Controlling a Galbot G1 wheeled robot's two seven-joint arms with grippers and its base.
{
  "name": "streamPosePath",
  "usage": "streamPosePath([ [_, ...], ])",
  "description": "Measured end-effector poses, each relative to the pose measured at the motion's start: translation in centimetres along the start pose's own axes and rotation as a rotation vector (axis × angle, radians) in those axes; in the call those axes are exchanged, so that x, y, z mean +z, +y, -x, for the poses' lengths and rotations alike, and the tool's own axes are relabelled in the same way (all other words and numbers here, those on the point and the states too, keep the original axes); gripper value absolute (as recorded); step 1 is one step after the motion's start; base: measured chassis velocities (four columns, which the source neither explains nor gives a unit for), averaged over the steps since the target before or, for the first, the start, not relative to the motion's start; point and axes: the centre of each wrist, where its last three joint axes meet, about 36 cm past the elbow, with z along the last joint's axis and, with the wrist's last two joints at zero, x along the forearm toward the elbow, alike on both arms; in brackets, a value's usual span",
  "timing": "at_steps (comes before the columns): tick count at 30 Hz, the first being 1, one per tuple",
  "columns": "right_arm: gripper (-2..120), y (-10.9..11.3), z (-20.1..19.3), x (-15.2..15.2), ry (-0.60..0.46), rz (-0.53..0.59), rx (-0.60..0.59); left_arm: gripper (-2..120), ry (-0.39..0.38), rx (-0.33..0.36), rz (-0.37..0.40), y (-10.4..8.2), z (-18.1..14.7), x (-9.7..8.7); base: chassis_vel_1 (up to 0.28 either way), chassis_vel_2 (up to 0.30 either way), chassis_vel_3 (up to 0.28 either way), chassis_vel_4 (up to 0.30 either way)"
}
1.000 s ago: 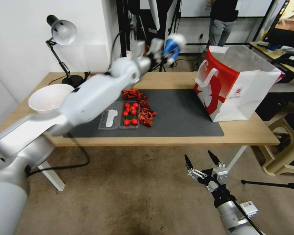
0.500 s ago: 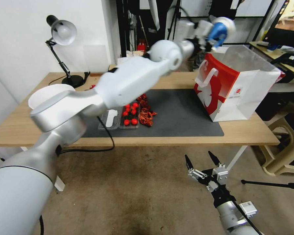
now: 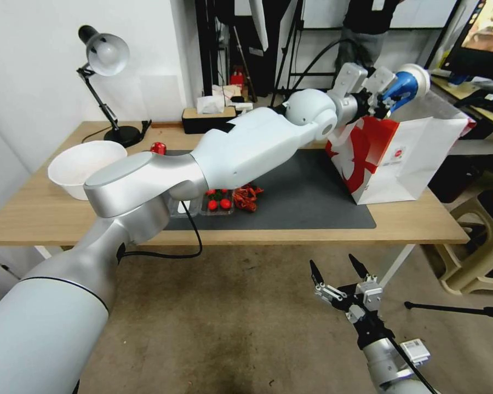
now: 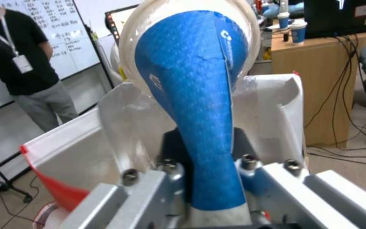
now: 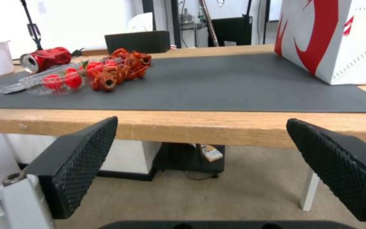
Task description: Pick up the trash from the table and place it into the takeout bag.
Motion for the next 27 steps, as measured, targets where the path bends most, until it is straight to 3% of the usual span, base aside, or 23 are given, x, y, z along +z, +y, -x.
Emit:
streamPosePath([
  [8,100,0.0,0.0,0.0,0.001,-0.001,-0.001,42,-0.007,-0.007,0.000,0.1,0.0,-0.7,0.000,0.000,0.000,0.000],
  [15,100,0.1,-0.1,0.1,0.002,0.000,0.000,62,-0.012,-0.019,-0.004,0.1,0.0,-0.9,0.000,0.000,0.000,0.000],
  [17,100,0.2,-0.1,0.1,0.002,0.000,0.000,75,-0.017,-0.021,-0.006,-0.2,-0.1,-1.0,0.000,0.000,0.000,0.000],
  [19,100,0.2,-0.1,0.1,0.001,0.000,0.000,79,-0.020,-0.021,-0.008,-0.4,-0.1,-1.1,0.000,0.000,0.000,0.000],
  [21,100,0.2,-0.1,0.1,0.002,0.001,-0.001,90,-0.026,-0.022,-0.014,-0.8,-0.2,-1.1,0.000,0.000,0.000,0.000],
  [27,100,0.4,-0.2,0.1,0.002,0.002,-0.002,99,-0.023,-0.047,-0.029,-0.2,-2.0,-0.2,0.000,0.000,0.000,0.000],
])
